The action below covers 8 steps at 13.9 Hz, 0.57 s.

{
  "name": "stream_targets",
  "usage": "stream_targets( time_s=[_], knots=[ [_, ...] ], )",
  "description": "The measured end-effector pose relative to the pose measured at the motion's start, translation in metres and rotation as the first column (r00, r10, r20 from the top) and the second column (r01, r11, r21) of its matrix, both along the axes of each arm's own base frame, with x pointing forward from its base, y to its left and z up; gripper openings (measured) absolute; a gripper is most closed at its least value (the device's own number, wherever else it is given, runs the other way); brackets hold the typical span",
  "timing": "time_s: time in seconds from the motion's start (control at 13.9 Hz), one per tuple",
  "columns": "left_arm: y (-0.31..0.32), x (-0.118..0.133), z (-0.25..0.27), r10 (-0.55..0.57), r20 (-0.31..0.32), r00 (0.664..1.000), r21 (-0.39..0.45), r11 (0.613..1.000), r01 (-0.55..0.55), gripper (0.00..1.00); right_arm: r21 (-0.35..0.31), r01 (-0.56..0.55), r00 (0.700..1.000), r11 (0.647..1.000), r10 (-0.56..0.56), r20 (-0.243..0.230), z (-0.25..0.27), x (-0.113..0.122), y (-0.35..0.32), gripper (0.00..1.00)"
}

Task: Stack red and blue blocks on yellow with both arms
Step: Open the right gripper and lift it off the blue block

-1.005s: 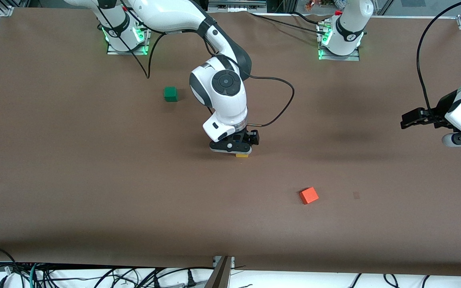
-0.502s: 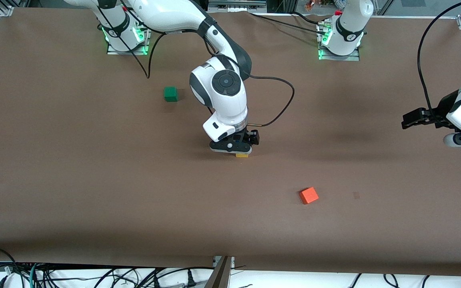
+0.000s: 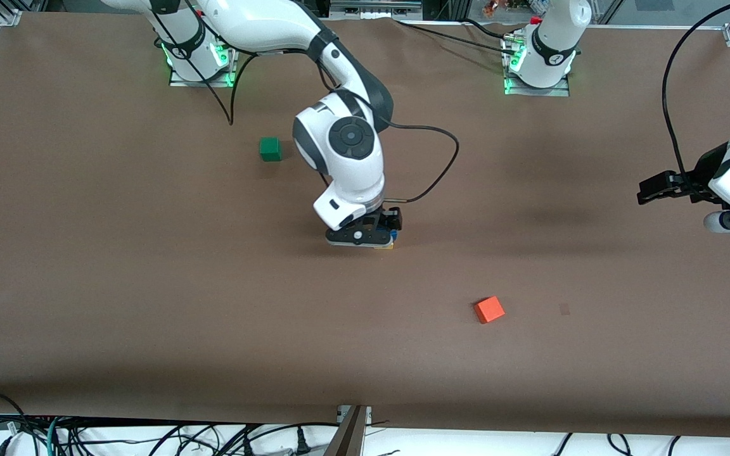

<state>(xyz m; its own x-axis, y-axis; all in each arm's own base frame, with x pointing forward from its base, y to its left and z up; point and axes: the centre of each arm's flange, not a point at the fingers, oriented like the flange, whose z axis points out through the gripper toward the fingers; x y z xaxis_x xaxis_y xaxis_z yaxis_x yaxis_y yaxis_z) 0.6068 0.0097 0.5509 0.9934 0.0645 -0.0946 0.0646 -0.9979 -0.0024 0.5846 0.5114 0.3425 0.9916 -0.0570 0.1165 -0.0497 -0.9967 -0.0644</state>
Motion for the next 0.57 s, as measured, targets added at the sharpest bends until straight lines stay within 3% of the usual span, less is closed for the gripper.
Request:
stream_targets(
  time_s=[0.57],
  knots=[
    [0.007,0.0,0.0,0.012,0.0,1.0,0.0,1.0,-0.012,1.0,-0.031,-0.17,0.983,0.985,0.167,-0.075,0.069,0.034,-0.115,1.0]
  ],
)
